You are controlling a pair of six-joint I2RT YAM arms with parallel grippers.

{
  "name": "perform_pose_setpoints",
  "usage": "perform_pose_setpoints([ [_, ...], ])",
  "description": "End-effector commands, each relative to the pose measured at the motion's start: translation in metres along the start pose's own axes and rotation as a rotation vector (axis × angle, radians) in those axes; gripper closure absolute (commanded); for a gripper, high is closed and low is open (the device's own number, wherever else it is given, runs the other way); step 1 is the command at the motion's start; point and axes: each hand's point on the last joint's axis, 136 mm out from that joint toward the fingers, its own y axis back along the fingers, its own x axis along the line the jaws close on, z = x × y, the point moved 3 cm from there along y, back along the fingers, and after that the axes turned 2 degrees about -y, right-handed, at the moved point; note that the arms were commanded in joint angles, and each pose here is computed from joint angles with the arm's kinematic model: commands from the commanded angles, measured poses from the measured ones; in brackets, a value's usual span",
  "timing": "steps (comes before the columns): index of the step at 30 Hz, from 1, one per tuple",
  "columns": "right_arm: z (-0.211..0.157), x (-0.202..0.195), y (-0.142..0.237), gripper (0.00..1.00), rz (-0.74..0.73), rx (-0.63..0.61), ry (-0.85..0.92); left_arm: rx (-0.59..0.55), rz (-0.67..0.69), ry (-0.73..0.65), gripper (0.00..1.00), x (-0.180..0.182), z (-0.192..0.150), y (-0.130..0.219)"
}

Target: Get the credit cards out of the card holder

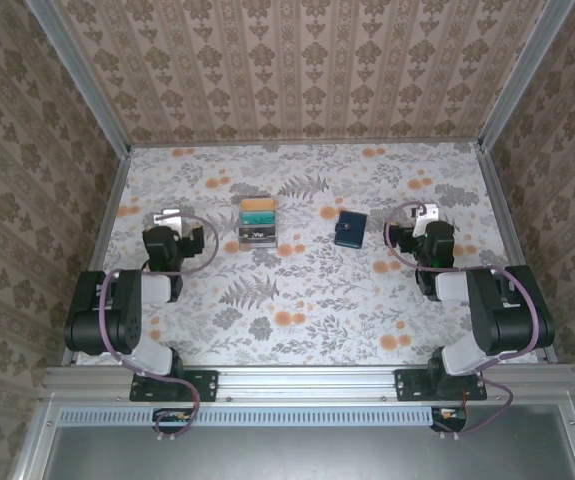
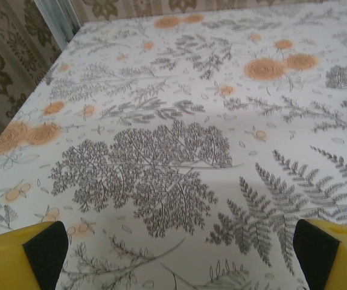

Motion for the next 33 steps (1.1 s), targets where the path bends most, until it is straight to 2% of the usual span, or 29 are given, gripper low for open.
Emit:
perform_pose_setpoints([
  [1,0.029,0.006,0.008,0.00,-0.021,-0.035,0.031,-0.005,0.092,0.027,0.00,0.018,0.038,0.013],
  [3,0.043,0.000,0.015,0.00,-0.079,0.049,-0.020,0.022,0.187,0.101,0.00,0.035,0.056,0.029],
  [5,0.056,0.000,0.022,0.00,-0.097,0.077,-0.064,0.055,0.282,0.262,0.00,0.052,0.072,0.049],
  [8,0.069,-0.010,0.041,0.00,-0.158,0.025,-0.213,0.147,0.365,0.531,0.00,0.066,0.086,0.082],
  [9,0.073,-0.014,0.048,0.00,-0.177,0.009,-0.296,0.200,0.354,0.581,0.00,0.065,0.086,0.092],
  [12,0.073,-0.025,0.064,0.00,-0.250,0.023,-0.482,0.207,0.152,0.590,0.00,0.043,0.099,0.103],
  [14,0.077,-0.019,0.066,0.00,-0.191,0.019,-0.510,0.172,0.042,0.621,0.00,0.028,0.102,0.110],
  [16,0.082,-0.001,0.062,0.00,-0.067,0.033,-0.522,0.133,-0.054,0.623,0.00,0.012,0.103,0.119],
  [19,0.081,0.024,0.051,0.00,0.047,0.098,-0.519,0.119,-0.104,0.569,0.00,-0.008,0.098,0.130],
  [26,0.062,0.064,0.017,0.00,0.071,0.292,-0.373,0.167,-0.184,0.422,0.00,-0.060,0.076,0.142],
  [33,0.042,0.113,-0.036,0.00,0.123,0.505,-0.270,0.227,-0.256,0.282,0.00,-0.101,0.062,0.150],
])
